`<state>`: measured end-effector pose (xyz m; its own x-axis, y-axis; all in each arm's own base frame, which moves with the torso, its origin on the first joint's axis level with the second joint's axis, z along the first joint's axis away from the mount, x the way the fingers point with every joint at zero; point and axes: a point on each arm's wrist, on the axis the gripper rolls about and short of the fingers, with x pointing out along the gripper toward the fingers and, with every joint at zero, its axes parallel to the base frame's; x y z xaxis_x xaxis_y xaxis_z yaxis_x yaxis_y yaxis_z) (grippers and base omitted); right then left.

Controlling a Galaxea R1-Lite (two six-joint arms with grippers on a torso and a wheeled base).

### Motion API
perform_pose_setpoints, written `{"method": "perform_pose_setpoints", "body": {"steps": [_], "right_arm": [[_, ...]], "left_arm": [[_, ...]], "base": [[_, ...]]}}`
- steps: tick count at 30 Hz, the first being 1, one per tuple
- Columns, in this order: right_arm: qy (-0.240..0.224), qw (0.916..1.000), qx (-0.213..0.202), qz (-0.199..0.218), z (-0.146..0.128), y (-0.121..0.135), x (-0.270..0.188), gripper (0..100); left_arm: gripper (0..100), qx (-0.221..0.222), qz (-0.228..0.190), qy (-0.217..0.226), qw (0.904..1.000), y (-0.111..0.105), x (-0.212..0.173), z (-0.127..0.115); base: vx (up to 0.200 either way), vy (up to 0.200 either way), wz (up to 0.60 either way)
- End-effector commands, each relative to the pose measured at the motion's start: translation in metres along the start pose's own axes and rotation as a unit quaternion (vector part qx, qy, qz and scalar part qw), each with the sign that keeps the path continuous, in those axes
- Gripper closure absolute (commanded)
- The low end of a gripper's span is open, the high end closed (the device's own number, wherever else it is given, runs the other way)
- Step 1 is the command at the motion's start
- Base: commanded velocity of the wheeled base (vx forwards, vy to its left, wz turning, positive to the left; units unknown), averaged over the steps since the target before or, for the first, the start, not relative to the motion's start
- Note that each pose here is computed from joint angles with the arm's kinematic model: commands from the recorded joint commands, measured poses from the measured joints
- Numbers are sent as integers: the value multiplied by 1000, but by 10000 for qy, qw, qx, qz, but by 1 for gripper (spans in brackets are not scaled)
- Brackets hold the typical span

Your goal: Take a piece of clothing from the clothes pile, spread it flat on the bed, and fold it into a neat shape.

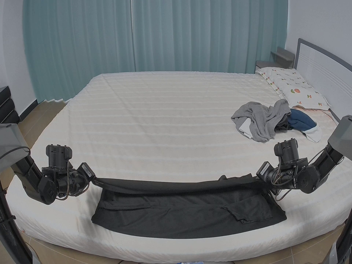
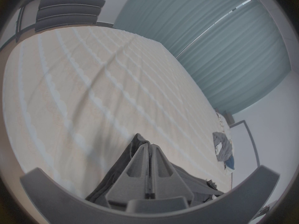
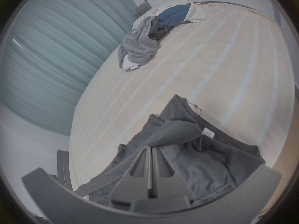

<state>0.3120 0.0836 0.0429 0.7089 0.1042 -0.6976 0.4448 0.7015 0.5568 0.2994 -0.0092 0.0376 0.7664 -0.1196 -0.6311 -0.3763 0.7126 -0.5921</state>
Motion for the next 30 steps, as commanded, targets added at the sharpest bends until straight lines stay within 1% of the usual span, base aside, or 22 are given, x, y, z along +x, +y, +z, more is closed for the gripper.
{"method": "perform_pose_setpoints", "body": {"steps": [1, 3, 4, 9, 17, 27, 28, 29, 30], "right_arm": [[223, 9995, -122, -208, -12, -12, 0, 100], [279, 9991, -156, -270, -15, -15, 2, 100], [374, 9983, -231, -378, -20, -19, 6, 100], [419, 9978, -274, -430, -22, -21, 10, 100], [503, 9967, -376, -508, -27, -24, 13, 100], [553, 9961, -386, -564, -30, -26, 17, 100], [575, 9958, -403, -585, -31, -27, 18, 0], [583, 9957, -409, -588, -32, -27, 18, 0], [575, 9959, -408, -576, -31, -27, 18, 0]], "left_arm": [[100, 223, 220, 238, 9992, 10, -4, -15], [100, 265, 267, 267, 9989, 12, -4, -17], [100, 283, 355, 362, 9983, 16, -3, -21], [100, 384, 509, 564, 9964, 24, 1, -29], [100, 404, 537, 635, 9957, 25, 1, -33], [100, 479, 537, 748, 9946, 24, 0, -40], [100, 478, 542, 753, 9945, 24, 0, -40], [100, 478, 542, 753, 9945, 24, 0, -40], [0, 478, 547, 759, 9945, 24, -1, -41]], "base": [[0, 0, 0], [0, 0, 0], [0, 0, 0], [0, 0, 0], [0, 0, 0], [0, 0, 0], [0, 0, 0], [0, 0, 0], [0, 0, 0]]}}
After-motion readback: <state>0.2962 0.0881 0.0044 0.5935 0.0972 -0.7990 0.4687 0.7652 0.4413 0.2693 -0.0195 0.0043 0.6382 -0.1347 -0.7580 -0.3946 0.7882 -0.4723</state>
